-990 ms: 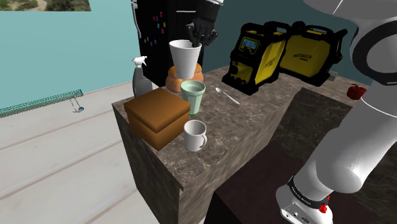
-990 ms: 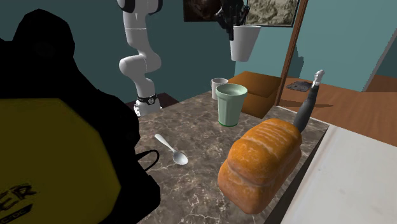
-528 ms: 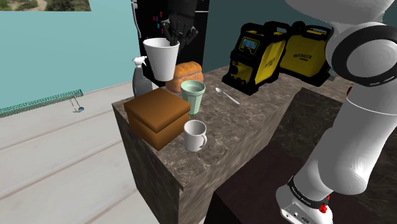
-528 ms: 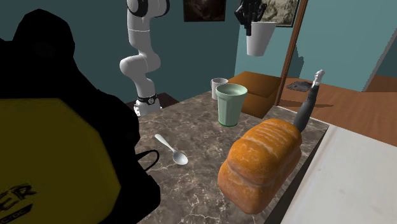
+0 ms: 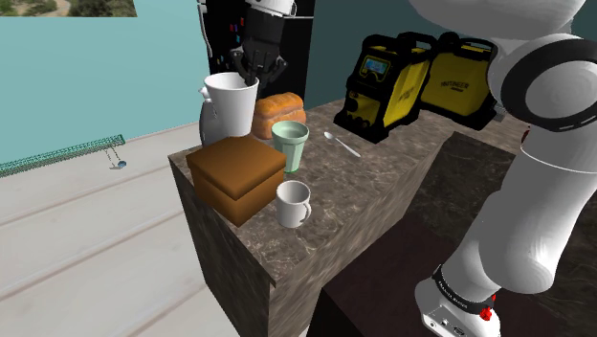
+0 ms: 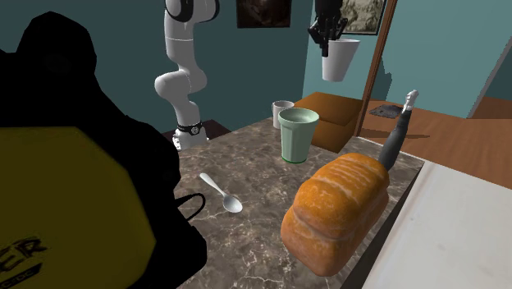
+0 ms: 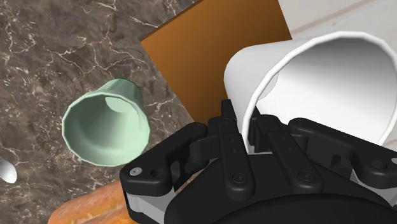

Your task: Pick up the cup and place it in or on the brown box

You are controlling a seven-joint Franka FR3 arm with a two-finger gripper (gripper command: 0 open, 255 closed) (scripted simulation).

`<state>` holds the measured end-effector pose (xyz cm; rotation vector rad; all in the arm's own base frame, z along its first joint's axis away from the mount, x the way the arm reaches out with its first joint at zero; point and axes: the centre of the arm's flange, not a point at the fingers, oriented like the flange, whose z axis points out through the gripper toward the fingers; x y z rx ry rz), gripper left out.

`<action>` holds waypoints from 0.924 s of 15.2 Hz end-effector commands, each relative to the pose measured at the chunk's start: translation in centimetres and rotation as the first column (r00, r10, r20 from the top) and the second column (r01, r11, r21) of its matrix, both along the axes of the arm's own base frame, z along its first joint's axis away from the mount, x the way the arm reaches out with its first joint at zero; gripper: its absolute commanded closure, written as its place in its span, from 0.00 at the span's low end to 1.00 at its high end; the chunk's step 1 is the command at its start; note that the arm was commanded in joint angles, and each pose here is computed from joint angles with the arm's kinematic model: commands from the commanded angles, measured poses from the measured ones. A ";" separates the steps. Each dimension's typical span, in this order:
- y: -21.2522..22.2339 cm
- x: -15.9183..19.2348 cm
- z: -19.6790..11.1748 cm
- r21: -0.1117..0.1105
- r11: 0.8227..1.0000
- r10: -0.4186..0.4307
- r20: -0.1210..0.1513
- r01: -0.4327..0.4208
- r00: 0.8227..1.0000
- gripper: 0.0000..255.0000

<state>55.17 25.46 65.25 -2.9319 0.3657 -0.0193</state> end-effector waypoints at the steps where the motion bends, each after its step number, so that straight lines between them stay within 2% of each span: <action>1: 0.0 0.0 -0.9 0.000 1.000 0.000 0.001 0.000 1.000 1.00; 14: 0.0 0.0 -7.2 0.000 1.000 0.000 0.001 0.000 1.000 1.00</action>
